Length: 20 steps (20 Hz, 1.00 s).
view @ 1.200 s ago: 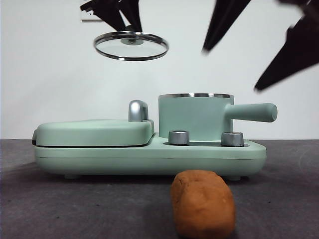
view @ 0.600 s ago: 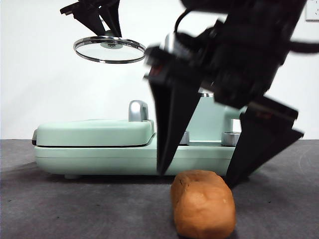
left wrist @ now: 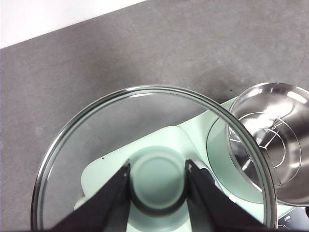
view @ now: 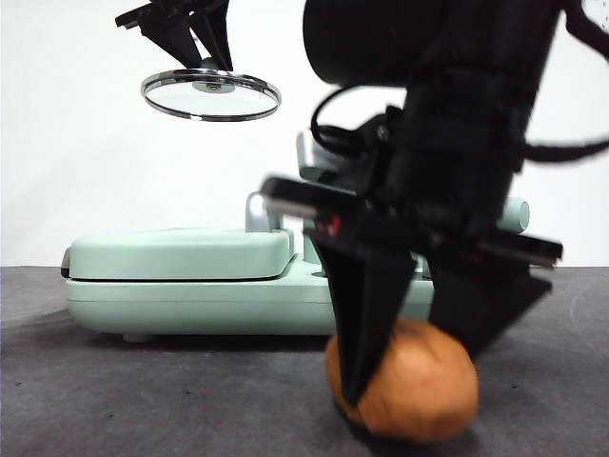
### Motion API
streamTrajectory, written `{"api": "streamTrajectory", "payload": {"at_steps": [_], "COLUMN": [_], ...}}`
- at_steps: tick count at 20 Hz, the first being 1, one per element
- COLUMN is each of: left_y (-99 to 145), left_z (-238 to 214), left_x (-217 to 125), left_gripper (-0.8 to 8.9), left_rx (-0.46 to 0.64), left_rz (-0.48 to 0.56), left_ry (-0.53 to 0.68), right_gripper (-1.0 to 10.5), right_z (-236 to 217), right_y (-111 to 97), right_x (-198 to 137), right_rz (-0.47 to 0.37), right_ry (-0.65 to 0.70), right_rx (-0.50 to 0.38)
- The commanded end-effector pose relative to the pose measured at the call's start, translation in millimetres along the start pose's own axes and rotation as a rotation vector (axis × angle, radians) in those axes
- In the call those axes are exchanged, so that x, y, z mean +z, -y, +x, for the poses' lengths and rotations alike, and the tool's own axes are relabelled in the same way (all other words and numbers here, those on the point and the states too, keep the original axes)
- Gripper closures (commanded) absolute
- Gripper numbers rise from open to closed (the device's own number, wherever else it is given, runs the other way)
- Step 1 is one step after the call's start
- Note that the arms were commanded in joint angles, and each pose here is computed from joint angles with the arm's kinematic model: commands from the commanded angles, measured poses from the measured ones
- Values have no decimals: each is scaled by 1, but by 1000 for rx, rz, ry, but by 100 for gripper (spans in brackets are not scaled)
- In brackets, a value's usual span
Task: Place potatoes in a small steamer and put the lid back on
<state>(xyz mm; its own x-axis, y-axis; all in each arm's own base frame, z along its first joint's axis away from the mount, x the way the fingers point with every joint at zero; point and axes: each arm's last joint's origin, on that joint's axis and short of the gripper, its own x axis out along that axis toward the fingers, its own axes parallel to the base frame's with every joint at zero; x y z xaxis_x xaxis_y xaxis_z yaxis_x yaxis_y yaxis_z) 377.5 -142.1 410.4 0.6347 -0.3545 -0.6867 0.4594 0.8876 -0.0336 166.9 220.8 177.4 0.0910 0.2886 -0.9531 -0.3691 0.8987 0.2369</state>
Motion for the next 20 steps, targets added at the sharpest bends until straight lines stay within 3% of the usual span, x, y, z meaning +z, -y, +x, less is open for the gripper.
{"api": "streamTrajectory", "payload": {"at_steps": [1, 5, 11, 15, 20], "left_y": [-2, -7, -7, -6, -6], "left_z": [-15, -16, -15, -15, -15], "left_x": [9, 8, 8, 8, 8], "left_gripper": [797, 797, 797, 797, 797], "left_rx": [5, 14, 13, 11, 11], "left_rz": [0, -9, -9, -7, -7], "left_ry": [71, 71, 71, 70, 69], "right_gripper": [816, 816, 816, 816, 816], "right_z": [-20, -83, -158, -159, -128], "right_y": [-13, -12, 29, 49, 60], "right_x": [16, 59, 145, 195, 225], "right_rz": [-57, -127, -84, -51, -37], "right_ry": [23, 89, 280, 311, 274], "right_rx": [14, 7, -64, -84, -96]}}
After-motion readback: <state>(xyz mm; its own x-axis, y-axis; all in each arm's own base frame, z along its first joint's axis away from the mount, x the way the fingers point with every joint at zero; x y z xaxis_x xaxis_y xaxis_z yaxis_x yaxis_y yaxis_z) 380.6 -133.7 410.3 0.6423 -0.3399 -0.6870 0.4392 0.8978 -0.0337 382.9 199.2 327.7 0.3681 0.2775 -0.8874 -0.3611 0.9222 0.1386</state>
